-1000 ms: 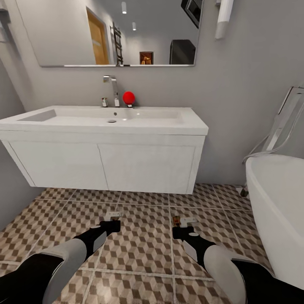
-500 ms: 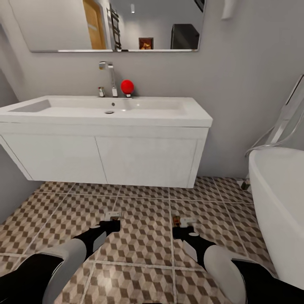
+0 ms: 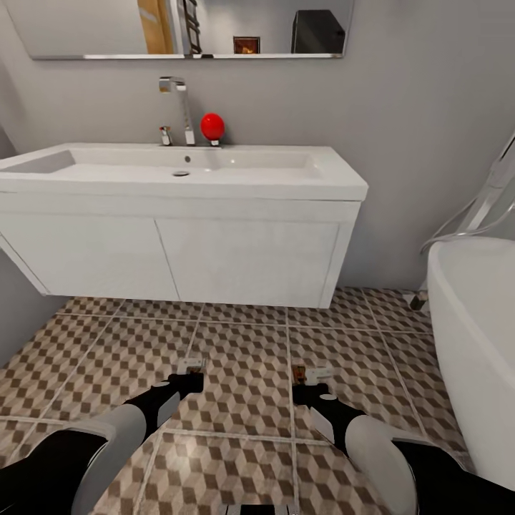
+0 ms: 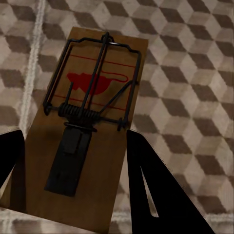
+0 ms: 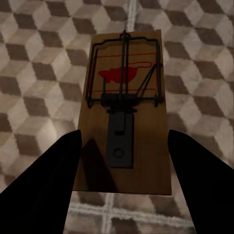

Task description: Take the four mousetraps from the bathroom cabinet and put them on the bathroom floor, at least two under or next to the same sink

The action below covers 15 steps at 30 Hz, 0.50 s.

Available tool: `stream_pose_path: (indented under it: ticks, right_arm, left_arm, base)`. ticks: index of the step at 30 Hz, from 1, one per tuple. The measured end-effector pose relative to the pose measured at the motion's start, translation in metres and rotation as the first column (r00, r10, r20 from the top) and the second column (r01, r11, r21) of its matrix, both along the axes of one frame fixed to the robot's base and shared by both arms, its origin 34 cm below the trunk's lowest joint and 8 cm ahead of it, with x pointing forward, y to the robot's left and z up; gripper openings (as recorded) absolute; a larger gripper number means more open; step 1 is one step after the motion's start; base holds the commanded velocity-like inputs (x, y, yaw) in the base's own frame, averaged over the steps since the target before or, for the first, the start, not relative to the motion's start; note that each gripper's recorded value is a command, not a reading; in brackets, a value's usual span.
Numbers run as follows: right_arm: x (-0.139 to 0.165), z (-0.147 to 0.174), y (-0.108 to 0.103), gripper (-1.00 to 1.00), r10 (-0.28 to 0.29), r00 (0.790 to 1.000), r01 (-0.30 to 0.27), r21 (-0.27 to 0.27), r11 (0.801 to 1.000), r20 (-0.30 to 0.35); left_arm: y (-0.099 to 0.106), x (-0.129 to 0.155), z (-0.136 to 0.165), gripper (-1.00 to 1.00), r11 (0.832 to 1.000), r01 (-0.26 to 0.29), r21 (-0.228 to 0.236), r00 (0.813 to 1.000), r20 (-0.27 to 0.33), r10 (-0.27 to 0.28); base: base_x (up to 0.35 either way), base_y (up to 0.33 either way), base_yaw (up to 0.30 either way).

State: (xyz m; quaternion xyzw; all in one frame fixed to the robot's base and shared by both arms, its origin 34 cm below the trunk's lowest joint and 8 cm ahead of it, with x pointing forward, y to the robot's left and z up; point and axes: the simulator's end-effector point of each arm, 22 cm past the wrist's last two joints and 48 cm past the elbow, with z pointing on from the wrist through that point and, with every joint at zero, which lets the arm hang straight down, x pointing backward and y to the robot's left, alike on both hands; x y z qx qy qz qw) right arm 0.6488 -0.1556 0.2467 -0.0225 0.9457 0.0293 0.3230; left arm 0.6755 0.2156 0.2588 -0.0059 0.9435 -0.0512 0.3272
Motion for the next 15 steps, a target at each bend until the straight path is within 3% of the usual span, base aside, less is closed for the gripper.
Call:
stream_pose_path:
  ticks: [9,15]
  right_arm:
    - [-0.010,-0.022,0.000,-1.00,0.000,0.999,0.000,-0.001,1.000,-0.037]
    - [-0.010,-0.022,-0.001,-1.00,0.001,0.999,-0.001,-0.001,1.000,-0.036]
  left_arm:
    - [0.001,-0.009,-0.022,-1.00,1.000,-0.002,0.001,0.999,-0.036,0.002]
    - [0.001,-0.009,-0.022,-1.00,1.000,-0.002,0.001,0.999,-0.035,0.002]
  base:
    - [0.000,0.000,0.000]
    - [0.000,0.000,0.000]
